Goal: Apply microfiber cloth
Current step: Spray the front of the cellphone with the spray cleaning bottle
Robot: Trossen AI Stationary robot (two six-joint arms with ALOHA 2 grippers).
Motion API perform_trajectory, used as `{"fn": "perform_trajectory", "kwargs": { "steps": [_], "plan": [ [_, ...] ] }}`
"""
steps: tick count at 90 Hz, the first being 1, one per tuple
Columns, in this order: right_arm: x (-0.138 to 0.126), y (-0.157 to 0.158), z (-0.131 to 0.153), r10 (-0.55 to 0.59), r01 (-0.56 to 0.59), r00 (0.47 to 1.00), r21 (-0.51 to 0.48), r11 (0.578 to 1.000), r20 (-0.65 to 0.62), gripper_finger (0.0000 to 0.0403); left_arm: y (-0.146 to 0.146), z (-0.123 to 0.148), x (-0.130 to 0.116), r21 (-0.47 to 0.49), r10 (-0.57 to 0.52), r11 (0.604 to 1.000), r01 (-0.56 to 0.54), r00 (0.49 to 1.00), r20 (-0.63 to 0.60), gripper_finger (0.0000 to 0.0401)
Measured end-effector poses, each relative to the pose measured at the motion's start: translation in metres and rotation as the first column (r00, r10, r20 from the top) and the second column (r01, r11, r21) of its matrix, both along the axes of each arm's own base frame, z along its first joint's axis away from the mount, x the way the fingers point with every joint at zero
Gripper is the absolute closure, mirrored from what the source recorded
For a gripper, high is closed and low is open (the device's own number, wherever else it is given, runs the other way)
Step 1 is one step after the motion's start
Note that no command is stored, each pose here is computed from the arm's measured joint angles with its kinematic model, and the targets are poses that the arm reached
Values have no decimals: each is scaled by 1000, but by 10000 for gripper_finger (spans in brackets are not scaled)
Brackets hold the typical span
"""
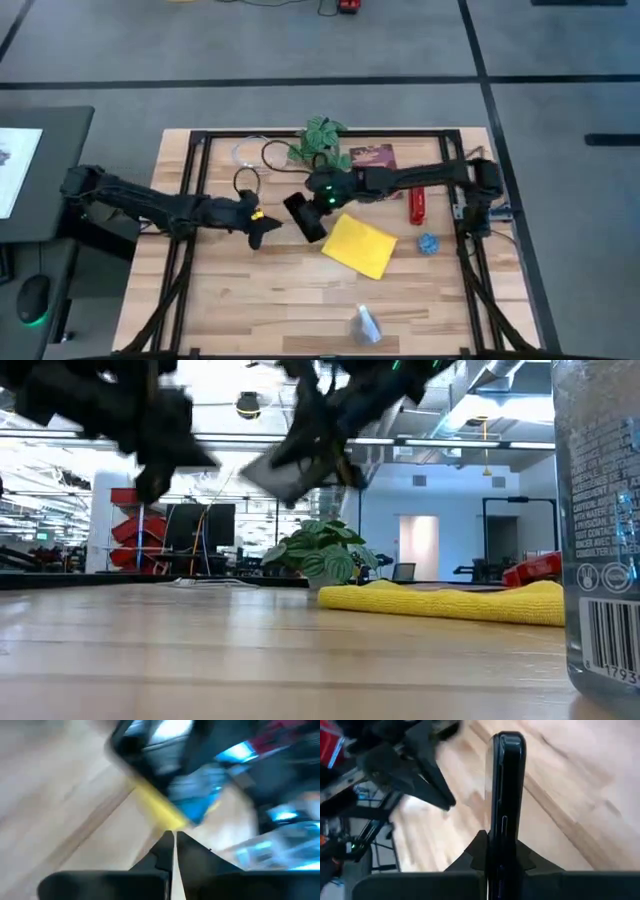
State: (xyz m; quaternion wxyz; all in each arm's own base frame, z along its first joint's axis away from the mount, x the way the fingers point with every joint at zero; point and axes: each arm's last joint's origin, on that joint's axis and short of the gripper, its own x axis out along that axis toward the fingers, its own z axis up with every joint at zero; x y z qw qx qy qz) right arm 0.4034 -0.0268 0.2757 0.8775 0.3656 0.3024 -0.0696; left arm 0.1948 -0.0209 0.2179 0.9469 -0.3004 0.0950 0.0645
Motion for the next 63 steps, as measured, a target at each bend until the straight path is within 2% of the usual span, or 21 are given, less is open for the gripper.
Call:
{"fn": "perform_trajectory", "kwargs": {
  "steps": [5,12,21,33,47,56,63],
  "plan": [
    [-10,0,18,6,-4,999,-45,999,37,393,0,10,3,59,-17,998,11,995,100,398],
    [-23,-1,38,6,1,997,-87,996,82,393,2,16,7,87,-21,996,5,983,183,384],
    [-39,1,58,-2,15,995,-130,991,99,393,6,14,15,74,-8,997,-6,984,181,347],
    [-60,6,78,11,15,990,-187,982,139,393,9,22,32,78,5,997,-21,980,199,278],
    [-93,13,63,13,19,981,-166,986,193,393,13,39,65,107,-14,994,-9,978,207,209],
    [-117,16,51,-12,52,951,-120,991,309,393,14,49,92,116,-12,993,-12,979,203,193],
    [-130,18,45,-11,61,902,-102,993,432,393,16,54,112,120,-4,993,-18,984,177,192]
  ]
}}
